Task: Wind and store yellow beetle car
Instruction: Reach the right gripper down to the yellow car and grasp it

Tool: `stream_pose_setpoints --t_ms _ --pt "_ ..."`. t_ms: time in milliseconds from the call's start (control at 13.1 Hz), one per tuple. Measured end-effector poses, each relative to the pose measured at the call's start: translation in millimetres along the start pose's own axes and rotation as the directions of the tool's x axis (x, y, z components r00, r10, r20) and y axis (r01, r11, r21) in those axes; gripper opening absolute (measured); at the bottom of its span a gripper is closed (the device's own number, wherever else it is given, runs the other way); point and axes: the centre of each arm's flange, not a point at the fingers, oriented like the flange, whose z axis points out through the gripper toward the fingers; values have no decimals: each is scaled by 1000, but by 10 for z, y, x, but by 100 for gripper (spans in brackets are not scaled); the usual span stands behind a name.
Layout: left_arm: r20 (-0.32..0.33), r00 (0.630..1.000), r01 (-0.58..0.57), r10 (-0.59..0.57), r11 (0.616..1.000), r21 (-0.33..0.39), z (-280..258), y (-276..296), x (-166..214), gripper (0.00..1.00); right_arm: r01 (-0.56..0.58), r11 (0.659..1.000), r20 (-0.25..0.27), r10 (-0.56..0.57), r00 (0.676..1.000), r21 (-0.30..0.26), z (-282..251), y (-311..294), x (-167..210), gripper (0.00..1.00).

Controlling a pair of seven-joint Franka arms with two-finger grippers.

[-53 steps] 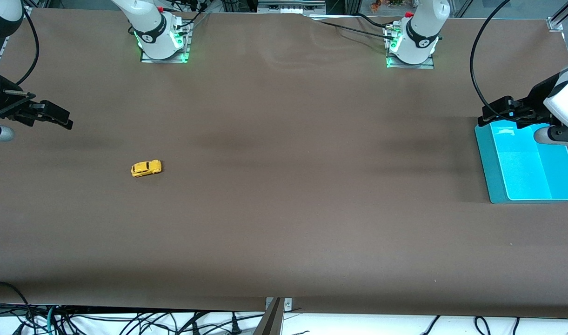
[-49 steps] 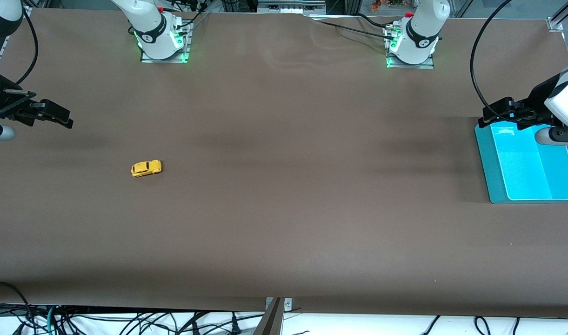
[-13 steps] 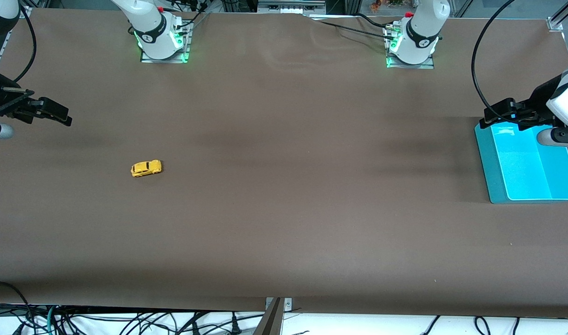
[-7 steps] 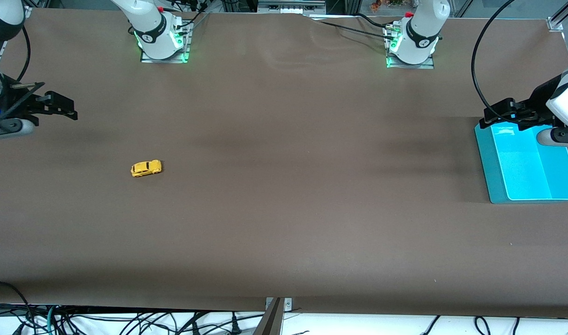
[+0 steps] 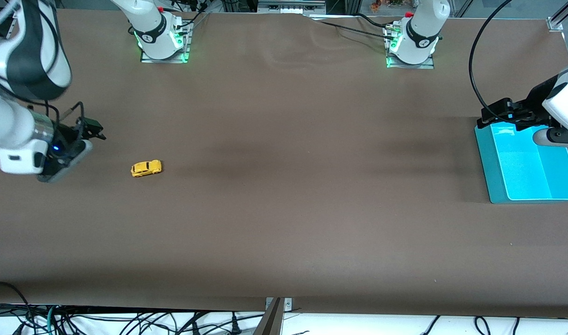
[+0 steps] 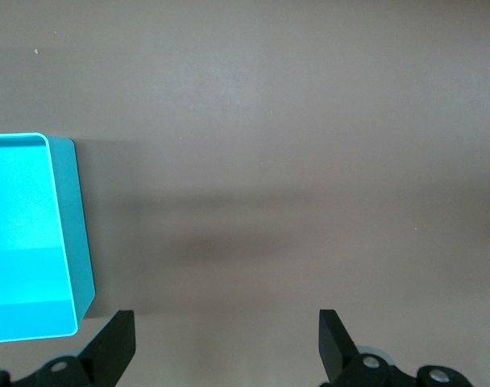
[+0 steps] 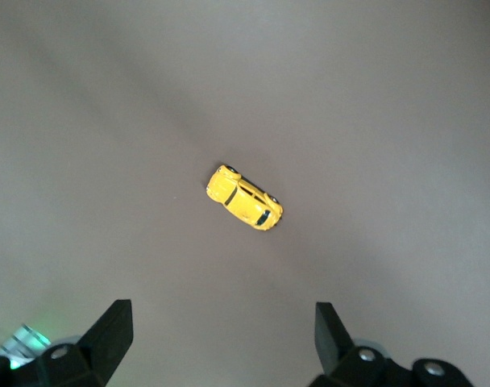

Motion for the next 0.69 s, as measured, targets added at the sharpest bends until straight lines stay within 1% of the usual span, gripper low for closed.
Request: stream_pose_setpoints --t_ms 76,152,305,457,610,686 --pt "0 1000 0 0 1000 0 3 1 2 100 86 996 6 -86 996 9 170 68 54 100" --pt "2 1000 0 0 1000 0 9 1 5 100 167 986 10 -167 986 19 368 137 106 100" --pt "11 1000 0 0 1000 0 60 1 35 100 288 958 0 -288 958 4 784 245 186 100" --pt "29 1000 -3 3 1000 1 154 19 84 100 386 922 -16 -387 922 -42 1186 239 184 100" --pt "40 999 -7 7 1000 1 209 21 112 100 475 874 -24 -480 877 -107 1652 145 109 100" --pt "42 999 -30 29 1000 0 217 21 114 100 510 850 -23 -517 856 -129 1896 65 43 100"
